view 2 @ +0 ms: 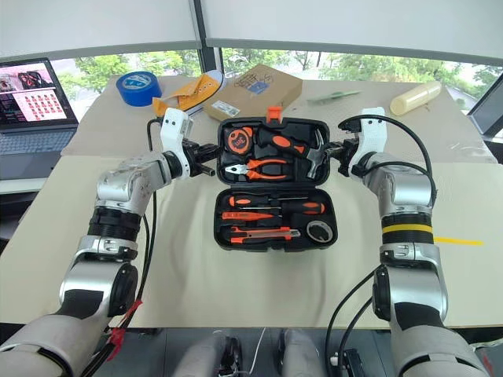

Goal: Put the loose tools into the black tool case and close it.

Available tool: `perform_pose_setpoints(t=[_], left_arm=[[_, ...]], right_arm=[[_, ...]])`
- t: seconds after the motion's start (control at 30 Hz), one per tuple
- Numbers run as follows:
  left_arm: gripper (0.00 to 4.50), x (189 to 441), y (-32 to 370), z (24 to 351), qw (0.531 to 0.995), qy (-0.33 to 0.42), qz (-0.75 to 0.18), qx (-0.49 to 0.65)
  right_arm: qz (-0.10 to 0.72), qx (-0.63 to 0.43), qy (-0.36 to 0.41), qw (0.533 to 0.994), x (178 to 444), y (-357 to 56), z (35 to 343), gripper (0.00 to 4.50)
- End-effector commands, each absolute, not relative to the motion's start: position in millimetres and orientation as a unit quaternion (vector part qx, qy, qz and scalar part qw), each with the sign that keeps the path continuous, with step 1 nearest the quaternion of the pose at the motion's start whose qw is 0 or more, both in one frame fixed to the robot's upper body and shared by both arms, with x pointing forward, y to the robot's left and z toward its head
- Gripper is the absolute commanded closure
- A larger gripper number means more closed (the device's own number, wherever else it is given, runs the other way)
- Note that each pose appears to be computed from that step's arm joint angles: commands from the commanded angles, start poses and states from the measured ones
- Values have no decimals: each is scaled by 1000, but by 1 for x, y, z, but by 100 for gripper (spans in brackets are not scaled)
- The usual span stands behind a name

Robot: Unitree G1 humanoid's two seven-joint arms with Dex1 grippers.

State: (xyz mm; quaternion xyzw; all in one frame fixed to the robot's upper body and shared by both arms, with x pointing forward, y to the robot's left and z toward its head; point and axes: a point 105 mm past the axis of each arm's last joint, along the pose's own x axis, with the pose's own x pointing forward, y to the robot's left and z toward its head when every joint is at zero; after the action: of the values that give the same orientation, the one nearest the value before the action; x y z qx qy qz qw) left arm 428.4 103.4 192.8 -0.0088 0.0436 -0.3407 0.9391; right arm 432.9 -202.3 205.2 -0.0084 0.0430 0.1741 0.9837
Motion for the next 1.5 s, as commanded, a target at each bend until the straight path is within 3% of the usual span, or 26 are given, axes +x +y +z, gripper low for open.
perform_pose_setpoints(t=[0.03,0.23,0.43,0.47,0.5,0.73,0.8,0.87,0.9,0.93,1.0,1.17,1.3,1.47,1.5], left_arm=[[450,402,73,202,908,-15,-418,20],[450,385,81,207,913,-55,-405,19],[450,366,95,207,919,-81,-383,49],[391,360,100,205,922,-77,-378,46],[376,354,106,203,924,-72,-372,41],[124,297,151,177,943,-4,-331,32],[46,288,177,167,955,26,-292,32],[0,284,189,161,960,45,-275,27],[0,284,190,159,960,49,-275,29],[0,284,188,159,958,51,-282,27],[0,287,185,161,956,51,-289,24],[0,276,203,147,934,120,-328,70],[0,273,223,144,898,175,-385,122],[0,321,223,162,880,139,-403,207],[0,332,216,164,876,128,-410,219]], right_arm=[[231,-22,-53,971,411,-178,240,448],[237,-47,-98,965,382,-175,234,448],[276,-174,-152,933,339,-169,220,448],[285,-182,-156,928,329,-170,217,450],[294,-185,-158,924,318,-171,216,450],[341,-155,-124,919,241,-177,216,220],[352,-144,-83,921,223,-180,208,220],[348,-128,-36,928,219,-186,197,161],[334,-122,-16,934,223,-191,192,152],[325,-116,-10,939,227,-195,190,114],[347,-120,1,930,226,-194,184,114],[523,-123,226,813,150,-201,143,114],[526,-159,243,799,147,-214,143,114],[534,-190,235,789,160,-208,136,114],[535,-198,235,787,163,-207,133,138]])
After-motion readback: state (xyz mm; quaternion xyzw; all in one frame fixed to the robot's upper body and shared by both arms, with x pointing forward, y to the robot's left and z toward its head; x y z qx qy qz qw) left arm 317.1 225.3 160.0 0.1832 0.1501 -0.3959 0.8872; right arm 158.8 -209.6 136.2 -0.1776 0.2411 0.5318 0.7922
